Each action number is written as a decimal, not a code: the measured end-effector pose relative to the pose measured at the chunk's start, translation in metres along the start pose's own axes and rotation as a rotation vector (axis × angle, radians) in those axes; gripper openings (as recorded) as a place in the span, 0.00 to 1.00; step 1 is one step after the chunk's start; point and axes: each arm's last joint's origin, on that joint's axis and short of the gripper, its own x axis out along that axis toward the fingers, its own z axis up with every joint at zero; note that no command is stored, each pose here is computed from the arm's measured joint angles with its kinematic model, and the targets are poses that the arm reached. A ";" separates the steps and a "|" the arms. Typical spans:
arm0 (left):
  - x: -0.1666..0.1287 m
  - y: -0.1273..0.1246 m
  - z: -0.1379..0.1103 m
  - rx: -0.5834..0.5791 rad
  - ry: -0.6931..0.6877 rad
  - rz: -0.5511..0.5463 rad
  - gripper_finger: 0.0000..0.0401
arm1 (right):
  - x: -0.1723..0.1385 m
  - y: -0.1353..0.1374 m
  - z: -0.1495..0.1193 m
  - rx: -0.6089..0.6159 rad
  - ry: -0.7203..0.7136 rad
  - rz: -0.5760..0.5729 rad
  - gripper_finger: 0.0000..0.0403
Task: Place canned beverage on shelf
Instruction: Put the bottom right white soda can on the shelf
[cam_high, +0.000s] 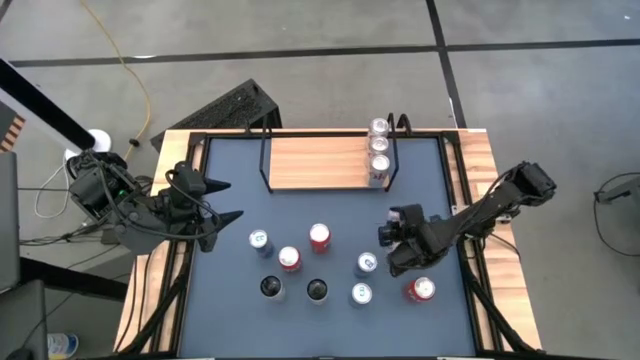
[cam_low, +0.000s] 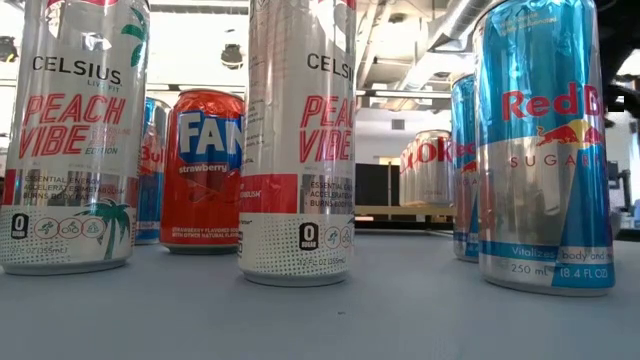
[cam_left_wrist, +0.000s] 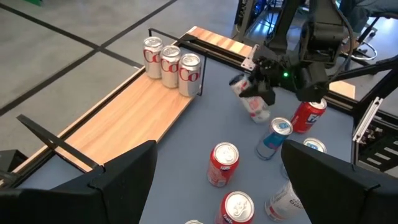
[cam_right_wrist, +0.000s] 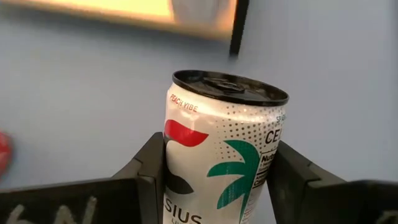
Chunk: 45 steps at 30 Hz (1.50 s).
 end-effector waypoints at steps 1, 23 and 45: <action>0.000 0.000 0.000 0.000 0.000 0.000 0.83 | -0.003 0.001 0.002 -0.027 -0.035 0.010 0.44; 0.002 0.000 -0.002 -0.002 -0.034 0.041 0.83 | 0.027 0.031 -0.026 -0.197 -0.517 0.022 0.44; 0.011 -0.002 -0.011 -0.005 -0.034 0.087 0.83 | 0.001 0.021 -0.043 -0.161 -0.364 0.098 0.80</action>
